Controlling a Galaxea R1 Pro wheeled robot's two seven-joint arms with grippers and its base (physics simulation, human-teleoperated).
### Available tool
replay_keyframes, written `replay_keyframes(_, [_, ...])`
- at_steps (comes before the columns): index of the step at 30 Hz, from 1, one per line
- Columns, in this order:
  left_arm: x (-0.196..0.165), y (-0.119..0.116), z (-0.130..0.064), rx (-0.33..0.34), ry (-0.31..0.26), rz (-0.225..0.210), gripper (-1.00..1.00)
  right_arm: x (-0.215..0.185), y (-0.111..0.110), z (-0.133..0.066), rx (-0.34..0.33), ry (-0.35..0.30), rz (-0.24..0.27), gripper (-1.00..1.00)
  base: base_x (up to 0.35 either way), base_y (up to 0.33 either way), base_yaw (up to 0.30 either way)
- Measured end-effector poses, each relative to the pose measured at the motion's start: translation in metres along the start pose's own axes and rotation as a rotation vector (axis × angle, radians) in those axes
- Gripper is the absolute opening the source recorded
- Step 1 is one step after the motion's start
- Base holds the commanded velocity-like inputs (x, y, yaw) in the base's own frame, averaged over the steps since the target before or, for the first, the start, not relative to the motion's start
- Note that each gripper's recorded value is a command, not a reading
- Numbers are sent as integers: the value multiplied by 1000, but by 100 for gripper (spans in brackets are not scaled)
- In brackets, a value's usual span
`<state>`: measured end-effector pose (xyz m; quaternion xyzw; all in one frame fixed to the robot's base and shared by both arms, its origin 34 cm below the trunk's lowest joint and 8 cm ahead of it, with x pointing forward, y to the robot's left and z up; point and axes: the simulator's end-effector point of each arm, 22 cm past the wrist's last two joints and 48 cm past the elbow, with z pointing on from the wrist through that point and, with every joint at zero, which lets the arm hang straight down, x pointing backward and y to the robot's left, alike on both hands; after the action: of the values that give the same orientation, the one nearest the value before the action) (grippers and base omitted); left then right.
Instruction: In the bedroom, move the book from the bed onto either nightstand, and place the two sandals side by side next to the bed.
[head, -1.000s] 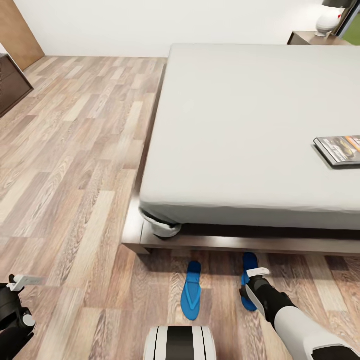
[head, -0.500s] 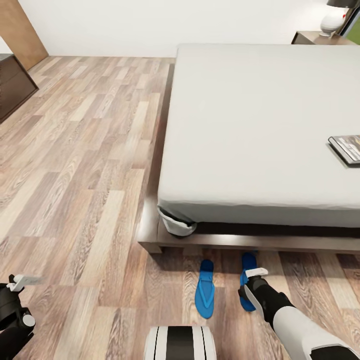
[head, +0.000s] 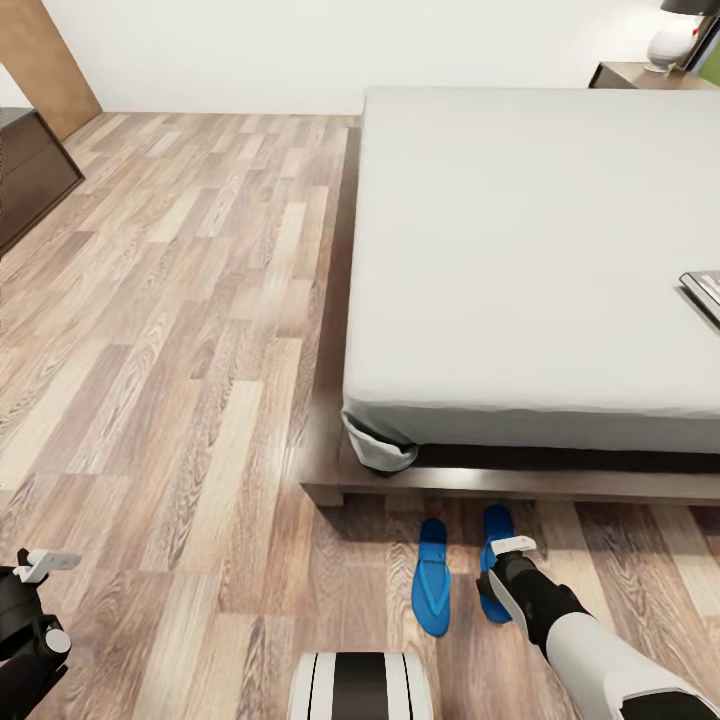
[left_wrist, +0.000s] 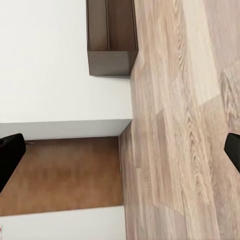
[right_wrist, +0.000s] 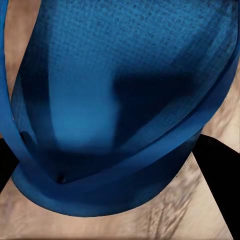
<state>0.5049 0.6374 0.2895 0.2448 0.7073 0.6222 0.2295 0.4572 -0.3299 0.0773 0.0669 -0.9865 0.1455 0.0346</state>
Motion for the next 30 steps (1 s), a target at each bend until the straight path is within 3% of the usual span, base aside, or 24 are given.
replay_keyframes(11, [0,0,0,-1,0,-1,100,0,0,0,1,0,0,-100,0,105,0])
replay_keyframes(30, [1,-5,-1,4,-2,7,100,6,-5,6,8,13,-3,-100,0,7,0])
